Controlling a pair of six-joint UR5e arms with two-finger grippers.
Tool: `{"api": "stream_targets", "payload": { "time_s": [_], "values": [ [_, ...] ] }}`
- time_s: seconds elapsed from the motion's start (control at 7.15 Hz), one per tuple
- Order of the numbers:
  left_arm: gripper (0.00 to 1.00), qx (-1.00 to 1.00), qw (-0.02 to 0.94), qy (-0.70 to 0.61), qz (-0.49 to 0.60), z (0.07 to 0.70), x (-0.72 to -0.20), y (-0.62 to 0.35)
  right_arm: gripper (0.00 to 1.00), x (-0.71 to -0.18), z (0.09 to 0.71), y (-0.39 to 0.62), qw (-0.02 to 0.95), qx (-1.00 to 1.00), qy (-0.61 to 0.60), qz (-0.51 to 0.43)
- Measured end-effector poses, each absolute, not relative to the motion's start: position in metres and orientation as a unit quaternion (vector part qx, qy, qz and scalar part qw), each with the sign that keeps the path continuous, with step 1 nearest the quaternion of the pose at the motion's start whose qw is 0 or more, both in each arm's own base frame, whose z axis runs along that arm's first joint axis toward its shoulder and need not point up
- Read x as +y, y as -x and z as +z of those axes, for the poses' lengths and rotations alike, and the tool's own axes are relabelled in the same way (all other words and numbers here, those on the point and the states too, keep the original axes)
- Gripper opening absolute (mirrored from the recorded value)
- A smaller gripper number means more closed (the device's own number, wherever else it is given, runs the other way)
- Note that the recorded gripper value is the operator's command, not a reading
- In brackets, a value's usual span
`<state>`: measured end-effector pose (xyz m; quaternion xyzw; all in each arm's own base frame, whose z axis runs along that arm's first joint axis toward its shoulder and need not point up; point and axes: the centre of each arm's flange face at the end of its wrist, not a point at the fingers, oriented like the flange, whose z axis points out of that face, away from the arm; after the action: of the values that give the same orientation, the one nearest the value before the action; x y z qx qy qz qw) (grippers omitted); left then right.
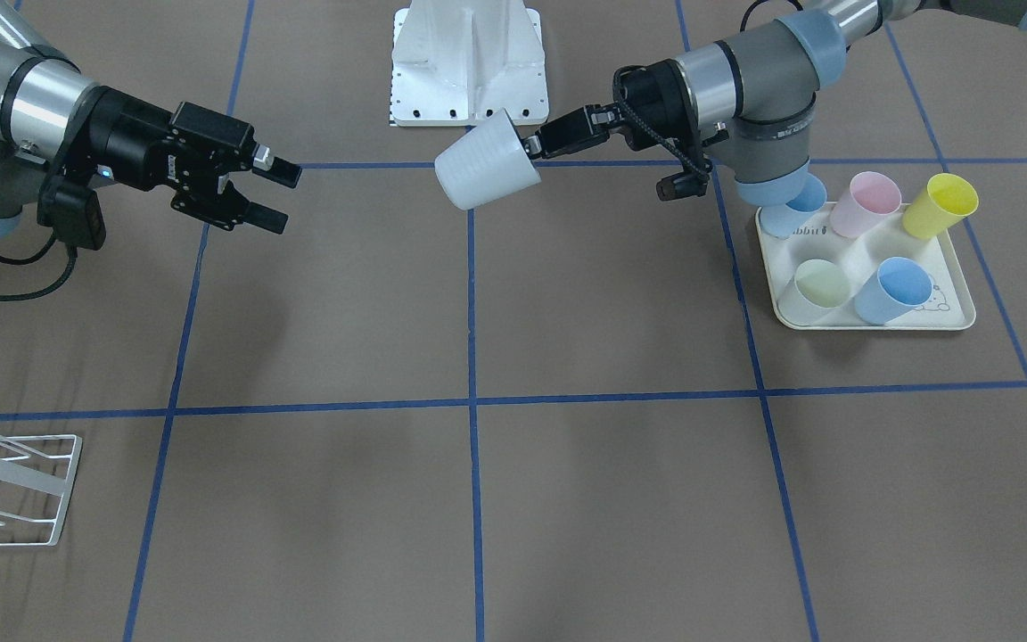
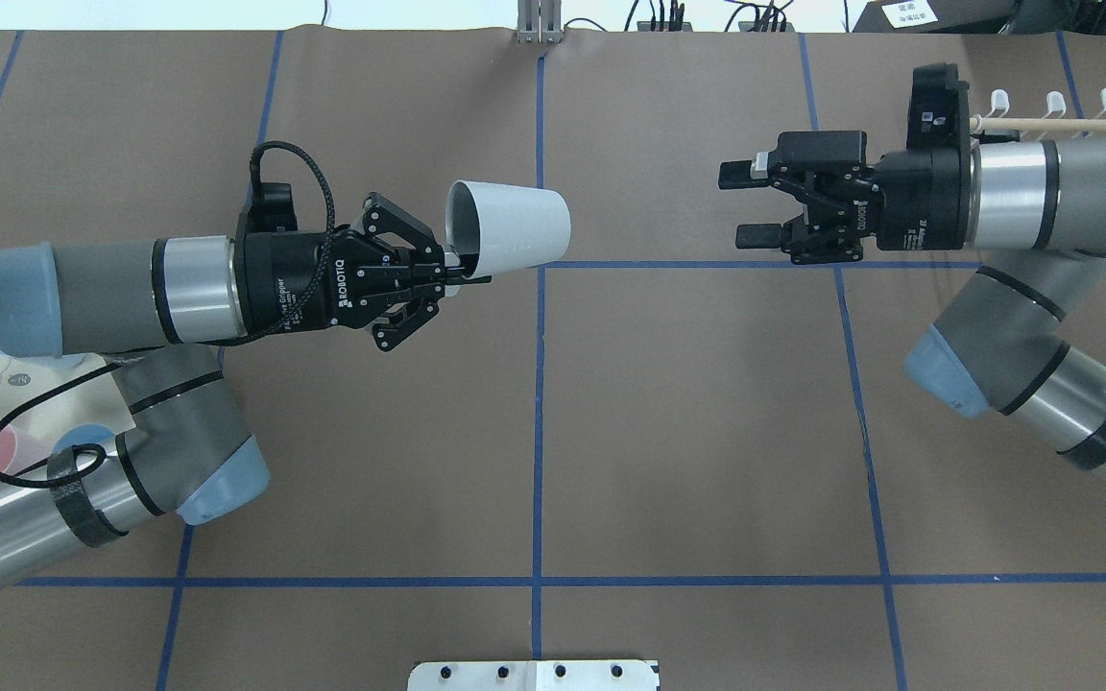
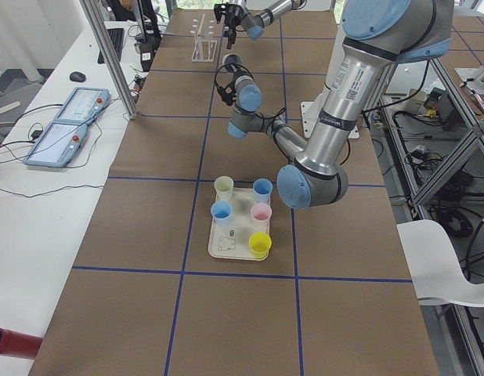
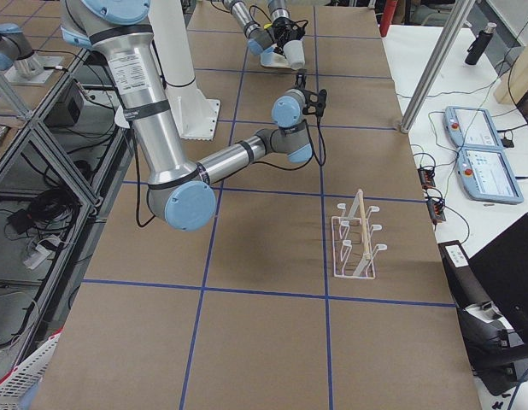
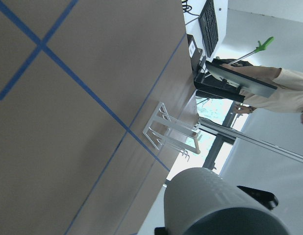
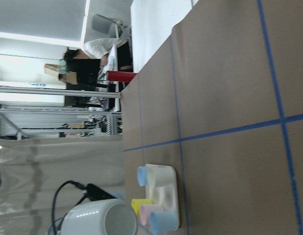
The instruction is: Transfer IKEA cup to right arm and place on rack
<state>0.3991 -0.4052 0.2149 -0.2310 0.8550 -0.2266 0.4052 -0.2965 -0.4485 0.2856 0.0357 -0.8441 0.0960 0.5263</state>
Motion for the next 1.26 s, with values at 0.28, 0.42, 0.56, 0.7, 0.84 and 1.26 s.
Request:
{"api": "stream_targets", "payload": {
  "time_s": [0.28,0.42,0.56,0.7,0.84,1.26],
  "values": [
    [0.00,0.871,0.345,0.277,-0.212,0.207,-0.376,-0.412,0.99,-0.411,0.274,0.326,0.437,-0.895,-0.024,0.088],
    [0.00,0.876,0.326,0.289,-0.205,0.200,-0.365,-0.419,0.99,-0.399,0.265,0.337,0.410,-0.908,-0.019,0.087],
    [0.00,0.878,0.319,0.296,-0.199,0.197,-0.359,-0.423,0.98,-0.394,0.256,0.344,0.395,-0.914,-0.016,0.084],
    [0.00,0.879,0.315,0.301,-0.195,0.196,-0.353,-0.427,0.98,-0.391,0.247,0.349,0.387,-0.919,-0.014,0.080],
    [0.00,0.879,0.312,0.306,-0.191,0.193,-0.349,-0.430,0.98,-0.388,0.239,0.356,0.381,-0.922,-0.010,0.076],
    [0.00,0.879,0.308,0.317,-0.182,0.184,-0.339,-0.439,0.88,-0.377,0.230,0.372,0.370,-0.926,0.001,0.076]
  ]
}}
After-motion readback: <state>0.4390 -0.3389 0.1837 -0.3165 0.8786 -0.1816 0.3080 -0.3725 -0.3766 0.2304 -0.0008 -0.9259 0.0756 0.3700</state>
